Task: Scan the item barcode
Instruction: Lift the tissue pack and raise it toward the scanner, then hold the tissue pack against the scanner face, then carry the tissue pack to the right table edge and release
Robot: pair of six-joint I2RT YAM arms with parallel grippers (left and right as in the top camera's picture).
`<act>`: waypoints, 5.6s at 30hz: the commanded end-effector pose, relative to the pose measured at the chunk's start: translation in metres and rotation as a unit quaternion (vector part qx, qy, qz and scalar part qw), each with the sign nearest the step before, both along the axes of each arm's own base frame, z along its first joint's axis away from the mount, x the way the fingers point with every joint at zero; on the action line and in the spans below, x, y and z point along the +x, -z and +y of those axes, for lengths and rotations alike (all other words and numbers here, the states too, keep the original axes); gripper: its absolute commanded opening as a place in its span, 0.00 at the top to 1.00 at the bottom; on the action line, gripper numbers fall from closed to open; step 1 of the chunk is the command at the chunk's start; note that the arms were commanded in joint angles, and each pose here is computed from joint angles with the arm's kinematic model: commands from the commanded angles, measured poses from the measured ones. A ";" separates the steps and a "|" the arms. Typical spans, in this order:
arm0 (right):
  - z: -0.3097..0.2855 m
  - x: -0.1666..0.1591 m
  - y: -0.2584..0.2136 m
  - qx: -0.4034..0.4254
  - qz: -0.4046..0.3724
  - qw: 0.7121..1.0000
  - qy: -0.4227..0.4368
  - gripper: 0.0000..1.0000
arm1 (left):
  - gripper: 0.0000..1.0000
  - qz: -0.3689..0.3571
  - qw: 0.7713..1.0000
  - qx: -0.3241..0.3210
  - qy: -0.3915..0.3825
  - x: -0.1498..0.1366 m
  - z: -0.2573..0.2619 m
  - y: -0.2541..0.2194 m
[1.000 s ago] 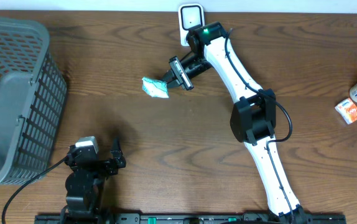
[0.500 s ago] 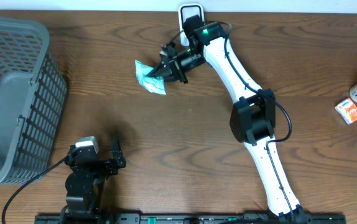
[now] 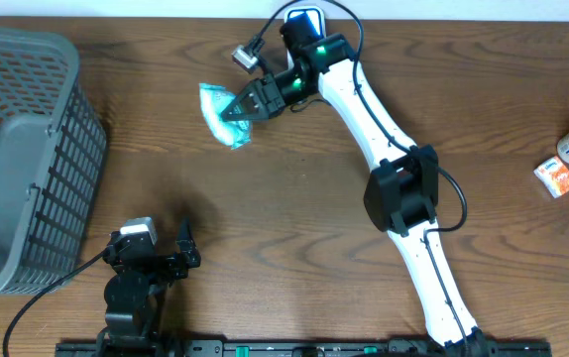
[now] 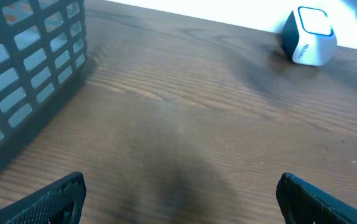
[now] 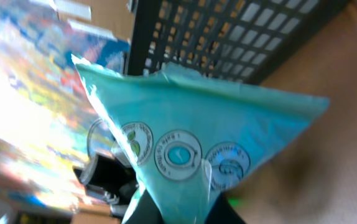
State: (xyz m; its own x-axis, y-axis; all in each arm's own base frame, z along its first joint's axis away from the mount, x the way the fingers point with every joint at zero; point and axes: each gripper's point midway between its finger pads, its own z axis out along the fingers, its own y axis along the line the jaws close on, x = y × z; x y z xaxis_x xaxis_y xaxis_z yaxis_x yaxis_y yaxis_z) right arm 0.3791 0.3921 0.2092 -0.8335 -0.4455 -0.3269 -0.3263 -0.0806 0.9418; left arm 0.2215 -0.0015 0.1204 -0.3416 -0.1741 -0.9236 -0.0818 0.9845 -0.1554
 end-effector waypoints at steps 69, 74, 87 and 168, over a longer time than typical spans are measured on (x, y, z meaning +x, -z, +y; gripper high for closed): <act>-0.069 -0.043 -0.163 0.328 -0.669 0.666 -0.006 0.99 | 0.02 0.018 1.000 -0.005 0.002 -0.002 -0.001 0.012; -0.076 -0.047 -0.146 0.292 -0.653 0.699 -0.019 0.99 | 0.02 0.018 1.000 -0.005 0.002 -0.002 -0.001 0.012; -0.087 -0.036 -0.062 0.253 -0.583 0.772 -0.010 0.99 | 0.02 0.018 1.000 -0.005 0.002 -0.002 -0.001 0.012; -0.576 0.038 0.155 -0.639 0.282 0.370 0.612 0.99 | 0.02 0.018 1.000 -0.005 0.002 -0.002 -0.001 0.012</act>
State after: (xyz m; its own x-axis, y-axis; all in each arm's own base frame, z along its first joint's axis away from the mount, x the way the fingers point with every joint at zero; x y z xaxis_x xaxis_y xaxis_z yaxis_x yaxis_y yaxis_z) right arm 0.4398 -0.1446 0.0819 -0.4444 0.8880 -0.1177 0.8948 0.4464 -0.0105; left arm 0.2214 -0.0014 0.1199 -0.3440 -0.1739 -0.9227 -0.0826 0.9845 -0.1548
